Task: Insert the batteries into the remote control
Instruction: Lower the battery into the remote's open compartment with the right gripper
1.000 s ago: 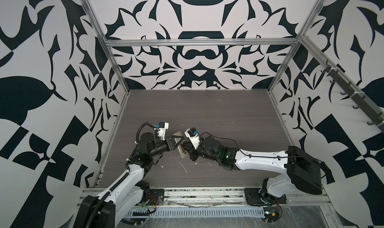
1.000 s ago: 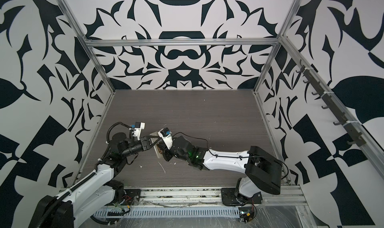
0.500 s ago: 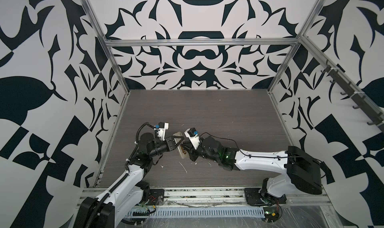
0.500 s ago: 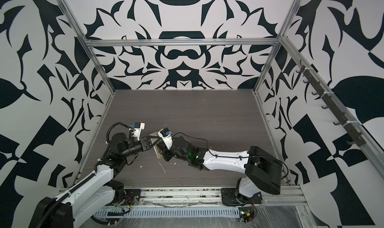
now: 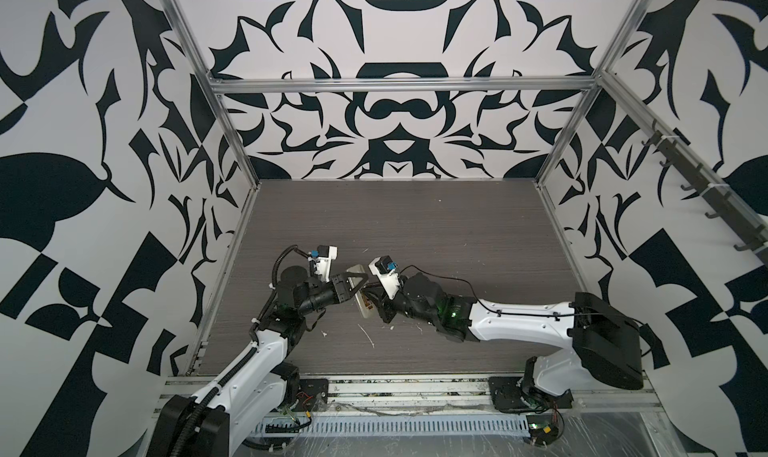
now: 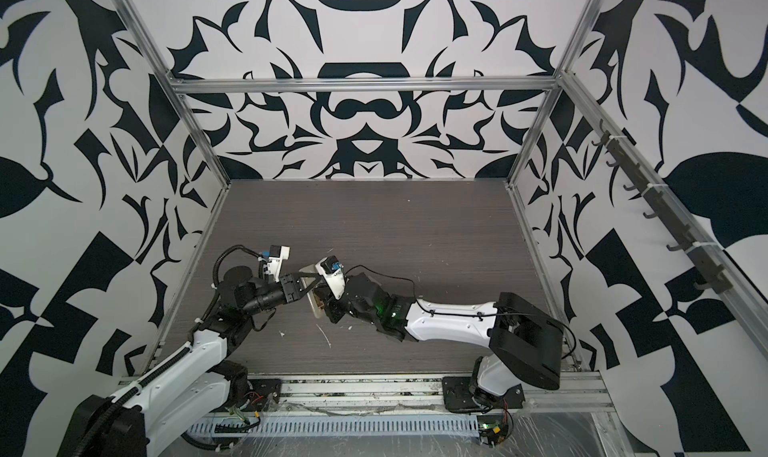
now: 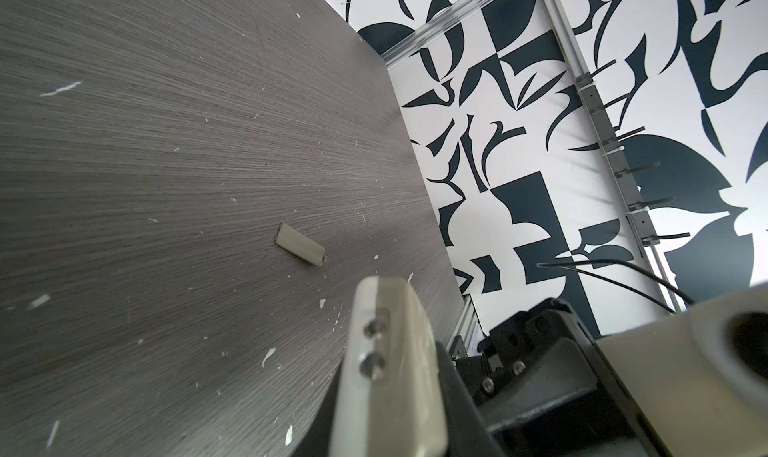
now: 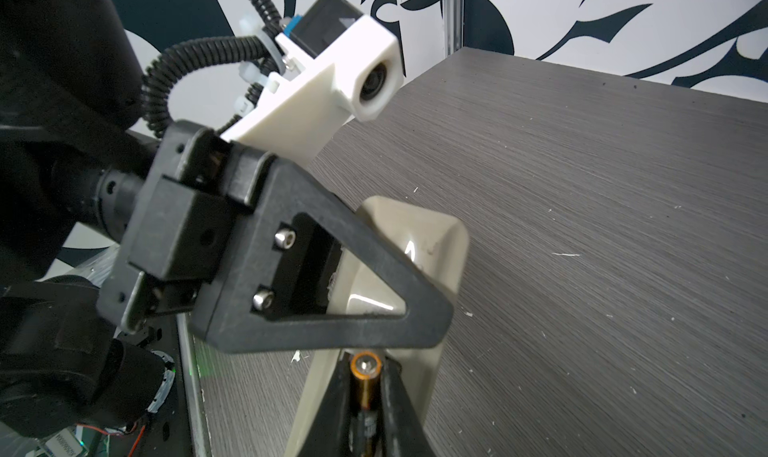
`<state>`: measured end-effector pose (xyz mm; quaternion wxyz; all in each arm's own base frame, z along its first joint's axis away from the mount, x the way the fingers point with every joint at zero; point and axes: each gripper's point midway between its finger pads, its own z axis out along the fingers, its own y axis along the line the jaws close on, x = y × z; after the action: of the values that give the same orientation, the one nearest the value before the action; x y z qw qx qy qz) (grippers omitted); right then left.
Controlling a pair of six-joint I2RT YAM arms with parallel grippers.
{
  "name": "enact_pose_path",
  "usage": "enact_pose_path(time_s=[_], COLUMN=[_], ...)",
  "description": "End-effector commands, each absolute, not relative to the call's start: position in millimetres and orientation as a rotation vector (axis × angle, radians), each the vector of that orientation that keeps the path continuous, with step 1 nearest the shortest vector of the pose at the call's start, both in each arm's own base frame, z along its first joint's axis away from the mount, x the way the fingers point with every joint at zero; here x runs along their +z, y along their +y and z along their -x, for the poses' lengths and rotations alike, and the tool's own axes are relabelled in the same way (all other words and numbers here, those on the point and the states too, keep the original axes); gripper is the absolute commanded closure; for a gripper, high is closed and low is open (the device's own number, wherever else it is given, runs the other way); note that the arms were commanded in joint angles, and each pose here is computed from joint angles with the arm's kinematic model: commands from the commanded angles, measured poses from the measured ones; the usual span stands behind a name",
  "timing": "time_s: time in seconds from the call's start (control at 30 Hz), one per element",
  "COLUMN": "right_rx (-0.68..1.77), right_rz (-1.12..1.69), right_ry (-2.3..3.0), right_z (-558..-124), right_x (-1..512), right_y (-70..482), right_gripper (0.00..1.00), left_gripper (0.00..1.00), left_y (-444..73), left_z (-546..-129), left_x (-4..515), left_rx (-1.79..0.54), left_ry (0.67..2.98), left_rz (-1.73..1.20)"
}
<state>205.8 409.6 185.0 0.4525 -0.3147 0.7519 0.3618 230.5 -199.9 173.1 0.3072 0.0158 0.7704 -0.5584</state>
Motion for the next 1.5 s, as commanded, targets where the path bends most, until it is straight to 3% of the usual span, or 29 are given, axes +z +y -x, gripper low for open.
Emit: enact_pose_path(time_s=[0.0, 0.4, 0.73, 1.03, 1.13, 1.3, 1.47], right_rx=[0.874, 0.909, 0.86, 0.517, 0.435, 0.399, 0.405], right_rz=[0.737, 0.757, 0.938, 1.409, 1.55, 1.643, 1.701], right_ry=[1.831, 1.812, 1.716, 1.665, 1.644, 1.565, 1.544], right_z=[-213, -209, -195, -178, -177, -175, -173], right_x=[196, 205, 265, 269, 259, 255, 245], right_y=[410, 414, 412, 382, 381, 384, 393], right_gripper=[0.8, 0.75, 0.55, 0.53, 0.56, 0.58, 0.51], left_gripper=[1.0, 1.0, 1.0, 1.0, 1.0, 1.0, 1.0], left_y=[-202, -202, -203, -203, -204, -208, -216], left_z=[-230, -230, -229, -227, -226, -223, -218], left_x=[193, 193, 190, 189, 188, 187, 183], left_rx=[-1.493, -1.489, -1.487, -1.481, -1.49, -1.508, -1.527], left_ry=[1.978, 1.975, 2.002, 2.024, 2.028, 2.03, 2.049], left_rz=[-0.092, -0.093, -0.093, -0.105, -0.113, -0.134, -0.168])
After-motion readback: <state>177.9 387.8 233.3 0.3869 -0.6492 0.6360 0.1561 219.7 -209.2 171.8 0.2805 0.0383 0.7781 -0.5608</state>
